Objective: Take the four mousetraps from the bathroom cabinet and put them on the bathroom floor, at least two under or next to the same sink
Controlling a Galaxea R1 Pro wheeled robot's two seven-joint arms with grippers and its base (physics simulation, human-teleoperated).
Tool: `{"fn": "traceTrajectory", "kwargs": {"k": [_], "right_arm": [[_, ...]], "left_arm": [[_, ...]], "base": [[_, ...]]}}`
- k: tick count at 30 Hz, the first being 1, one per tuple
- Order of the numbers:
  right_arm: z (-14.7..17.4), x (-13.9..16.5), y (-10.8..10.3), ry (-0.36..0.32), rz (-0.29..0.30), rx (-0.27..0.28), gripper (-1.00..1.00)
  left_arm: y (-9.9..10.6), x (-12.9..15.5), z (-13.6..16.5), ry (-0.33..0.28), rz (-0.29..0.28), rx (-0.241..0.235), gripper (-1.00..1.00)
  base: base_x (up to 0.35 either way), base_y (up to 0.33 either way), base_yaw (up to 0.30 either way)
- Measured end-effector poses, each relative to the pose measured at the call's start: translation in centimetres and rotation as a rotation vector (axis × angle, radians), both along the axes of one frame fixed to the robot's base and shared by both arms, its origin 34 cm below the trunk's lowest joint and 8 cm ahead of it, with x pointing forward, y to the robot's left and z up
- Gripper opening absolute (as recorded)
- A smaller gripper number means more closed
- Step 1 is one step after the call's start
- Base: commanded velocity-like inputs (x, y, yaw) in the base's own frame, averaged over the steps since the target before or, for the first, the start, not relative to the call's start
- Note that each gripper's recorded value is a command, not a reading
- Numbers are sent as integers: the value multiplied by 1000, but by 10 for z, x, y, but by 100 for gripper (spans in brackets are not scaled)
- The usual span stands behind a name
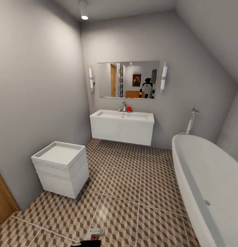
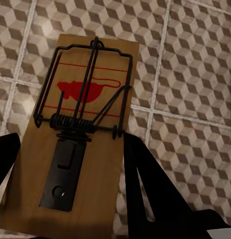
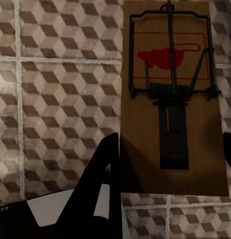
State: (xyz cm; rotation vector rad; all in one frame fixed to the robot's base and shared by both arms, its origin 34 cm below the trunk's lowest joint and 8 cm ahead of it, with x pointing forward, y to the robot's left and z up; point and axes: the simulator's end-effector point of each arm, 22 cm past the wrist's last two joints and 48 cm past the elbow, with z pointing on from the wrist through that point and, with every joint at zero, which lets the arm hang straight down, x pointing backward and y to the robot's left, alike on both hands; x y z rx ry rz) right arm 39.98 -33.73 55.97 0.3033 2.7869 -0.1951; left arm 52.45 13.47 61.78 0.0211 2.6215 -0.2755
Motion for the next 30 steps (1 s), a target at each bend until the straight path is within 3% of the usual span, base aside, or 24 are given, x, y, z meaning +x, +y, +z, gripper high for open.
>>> {"fn": "traceTrajectory", "kwargs": {"k": [15, 30], "right_arm": [[0, 0, 0, 0, 0, 0, -100], [-1, -1, 4, 4, 2, 5, -100]], "left_arm": [[0, 0, 0, -1, -3, 1, -100], [0, 0, -1, 1, -2, 0, -100]], "base": [[0, 0, -244], [0, 0, -34]]}}
